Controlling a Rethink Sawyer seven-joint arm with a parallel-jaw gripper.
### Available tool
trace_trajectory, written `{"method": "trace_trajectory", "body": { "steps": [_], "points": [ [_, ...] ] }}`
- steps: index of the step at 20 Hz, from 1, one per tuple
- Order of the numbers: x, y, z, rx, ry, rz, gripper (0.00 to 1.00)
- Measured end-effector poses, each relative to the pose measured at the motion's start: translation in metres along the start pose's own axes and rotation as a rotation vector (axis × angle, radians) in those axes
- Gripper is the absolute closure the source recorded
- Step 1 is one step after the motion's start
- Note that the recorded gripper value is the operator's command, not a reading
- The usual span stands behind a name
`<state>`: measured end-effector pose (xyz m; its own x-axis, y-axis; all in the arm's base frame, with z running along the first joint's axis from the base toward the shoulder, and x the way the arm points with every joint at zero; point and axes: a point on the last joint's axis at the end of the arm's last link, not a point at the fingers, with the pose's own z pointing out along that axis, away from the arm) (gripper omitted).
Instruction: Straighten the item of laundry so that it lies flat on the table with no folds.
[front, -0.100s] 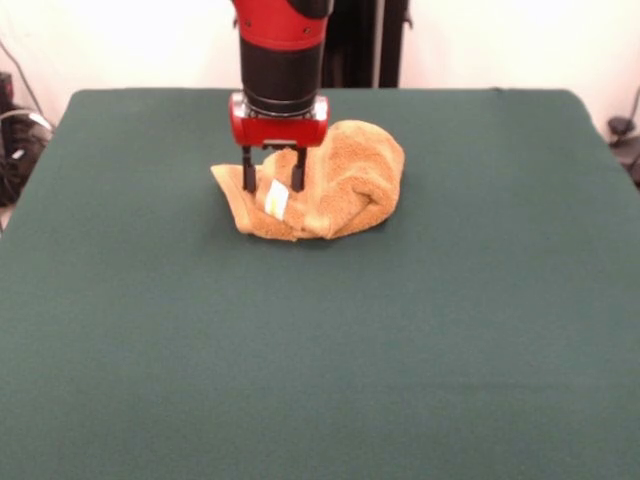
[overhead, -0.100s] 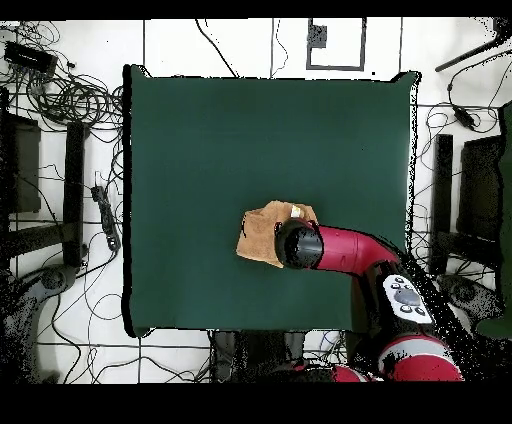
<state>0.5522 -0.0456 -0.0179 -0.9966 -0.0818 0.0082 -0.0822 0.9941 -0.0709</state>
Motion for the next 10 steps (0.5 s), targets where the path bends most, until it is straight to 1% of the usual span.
{"method": "trace_trajectory", "body": {
  "steps": [1,2,10],
  "points": [
    [0.0001,0.0001,0.0002,0.000,0.000,0.000,0.00],
    [0.0001,0.0003,0.0004,-0.001,0.000,0.000,1.00],
    [0.0004,0.0032,0.0021,-0.005,0.002,-0.003,1.00]
  ]
}}
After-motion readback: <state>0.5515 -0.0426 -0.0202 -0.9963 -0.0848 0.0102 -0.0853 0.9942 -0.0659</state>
